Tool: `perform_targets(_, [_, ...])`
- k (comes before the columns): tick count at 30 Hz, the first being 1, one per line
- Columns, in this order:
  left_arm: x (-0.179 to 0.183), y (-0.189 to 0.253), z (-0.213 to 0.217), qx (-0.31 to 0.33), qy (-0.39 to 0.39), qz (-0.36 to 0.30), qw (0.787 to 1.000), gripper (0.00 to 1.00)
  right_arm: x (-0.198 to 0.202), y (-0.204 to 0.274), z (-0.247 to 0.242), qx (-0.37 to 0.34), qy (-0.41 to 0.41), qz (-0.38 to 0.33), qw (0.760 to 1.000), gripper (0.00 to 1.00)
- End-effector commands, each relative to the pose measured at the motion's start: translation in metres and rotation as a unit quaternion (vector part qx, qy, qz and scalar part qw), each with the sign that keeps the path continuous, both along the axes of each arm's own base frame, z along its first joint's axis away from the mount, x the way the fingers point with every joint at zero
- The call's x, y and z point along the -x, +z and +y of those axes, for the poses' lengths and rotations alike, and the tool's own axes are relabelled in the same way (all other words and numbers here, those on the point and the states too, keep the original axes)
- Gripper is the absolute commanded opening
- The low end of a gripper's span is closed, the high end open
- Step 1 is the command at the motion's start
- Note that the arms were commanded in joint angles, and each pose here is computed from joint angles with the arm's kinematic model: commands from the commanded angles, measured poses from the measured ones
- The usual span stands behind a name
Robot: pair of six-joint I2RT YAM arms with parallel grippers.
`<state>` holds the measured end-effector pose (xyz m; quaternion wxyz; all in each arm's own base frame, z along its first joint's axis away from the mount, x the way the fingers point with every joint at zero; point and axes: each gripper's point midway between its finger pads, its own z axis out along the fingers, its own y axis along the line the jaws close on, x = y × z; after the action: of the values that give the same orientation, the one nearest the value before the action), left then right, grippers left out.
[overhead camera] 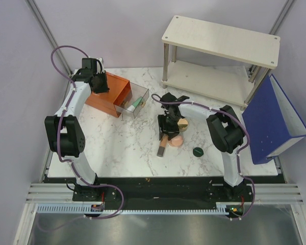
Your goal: Organize the makeup
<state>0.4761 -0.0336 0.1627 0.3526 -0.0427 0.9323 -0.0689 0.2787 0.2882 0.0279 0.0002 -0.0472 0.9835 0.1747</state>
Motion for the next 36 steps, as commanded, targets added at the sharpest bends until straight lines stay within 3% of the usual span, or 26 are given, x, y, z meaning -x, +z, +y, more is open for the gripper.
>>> perform_targets(1, [0.048,-0.073,0.018,-0.046,-0.005,0.148,0.988,0.02,0.006,-0.007,0.007,0.007,0.017,0.012,1.0,0.55])
perform_targets(3, [0.047,-0.07,0.018,-0.045,-0.005,0.144,0.989,0.02,0.004,-0.013,0.006,0.017,0.019,0.01,1.0,0.52])
perform_targets(4, [0.047,-0.07,0.017,-0.044,-0.005,0.144,0.989,0.02,0.001,-0.011,0.007,0.015,0.019,0.004,1.0,0.39])
perform_targets(6, [0.047,-0.07,0.016,-0.043,-0.006,0.143,0.989,0.02,-0.003,-0.006,0.009,0.013,0.02,-0.006,1.0,0.21])
perform_targets(9, [0.047,-0.07,0.018,-0.045,-0.005,0.144,0.989,0.02,-0.013,0.011,0.012,0.004,0.019,-0.036,0.999,0.06])
perform_targets(15, [0.047,-0.07,0.018,-0.047,-0.004,0.144,0.988,0.02,-0.03,0.063,0.028,-0.047,0.033,-0.096,0.994,0.0])
perform_targets(20, [0.047,-0.071,0.018,-0.047,-0.004,0.145,0.988,0.02,-0.053,0.121,0.061,-0.166,0.01,-0.126,0.978,0.0])
perform_targets(27, [0.045,-0.07,0.016,-0.04,-0.007,0.142,0.989,0.02,-0.118,0.216,0.102,-0.313,-0.02,-0.226,0.922,0.0])
perform_targets(31, [0.046,-0.07,0.015,-0.04,-0.008,0.143,0.989,0.02,-0.149,0.241,0.115,-0.373,-0.06,-0.241,0.894,0.0])
perform_targets(36, [0.046,-0.069,0.014,-0.037,-0.009,0.142,0.989,0.02,-0.184,0.242,0.135,-0.39,-0.082,-0.26,0.879,0.01])
